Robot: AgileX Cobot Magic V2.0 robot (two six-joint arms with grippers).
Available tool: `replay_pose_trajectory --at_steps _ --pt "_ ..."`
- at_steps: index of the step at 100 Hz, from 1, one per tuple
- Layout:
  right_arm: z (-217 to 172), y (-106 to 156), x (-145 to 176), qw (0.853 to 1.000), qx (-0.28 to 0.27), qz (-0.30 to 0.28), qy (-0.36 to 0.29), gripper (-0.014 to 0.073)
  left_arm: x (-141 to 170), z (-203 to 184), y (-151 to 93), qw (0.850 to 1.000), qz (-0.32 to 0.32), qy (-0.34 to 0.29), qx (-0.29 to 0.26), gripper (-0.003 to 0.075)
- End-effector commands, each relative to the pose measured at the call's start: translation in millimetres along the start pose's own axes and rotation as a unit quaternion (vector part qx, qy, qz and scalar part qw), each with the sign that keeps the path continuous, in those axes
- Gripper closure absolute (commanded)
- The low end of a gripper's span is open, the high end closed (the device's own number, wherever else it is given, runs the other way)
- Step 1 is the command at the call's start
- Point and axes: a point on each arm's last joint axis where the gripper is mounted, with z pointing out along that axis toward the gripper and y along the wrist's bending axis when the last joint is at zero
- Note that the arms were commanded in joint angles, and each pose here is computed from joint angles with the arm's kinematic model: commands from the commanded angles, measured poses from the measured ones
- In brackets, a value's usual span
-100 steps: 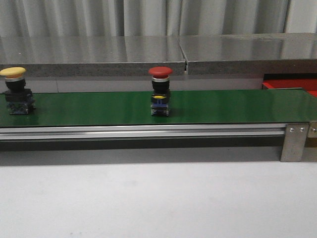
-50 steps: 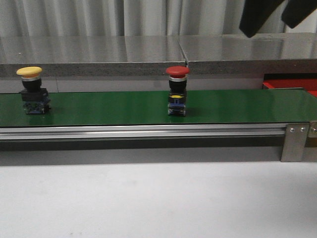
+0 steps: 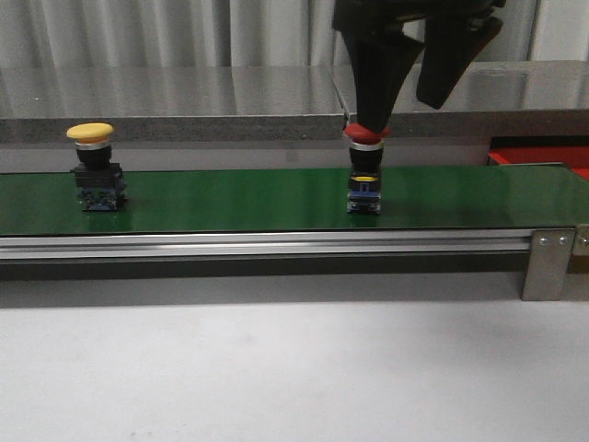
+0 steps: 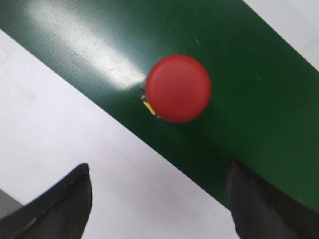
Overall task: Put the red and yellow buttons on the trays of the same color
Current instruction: 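Close the right gripper on the red button and lift it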
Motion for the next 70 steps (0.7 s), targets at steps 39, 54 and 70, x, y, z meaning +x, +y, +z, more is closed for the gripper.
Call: replay_pose_trajectory --at_steps 39,54,70 --pt "17 -43 -14 0.998 0.011 0.048 -0.036 0.0101 -13 -4 -2 0.999 -0.004 -0.046 0.004 0.0739" --pt "18 -45 -14 0.998 0.003 0.057 -0.036 0.0346 -13 -4 -2 0.999 -0.004 -0.046 0.004 0.0739" --pt "18 -45 -15 0.997 0.005 0.057 -0.043 0.0469 -13 -4 -2 0.999 -0.004 -0.046 0.004 0.0739"
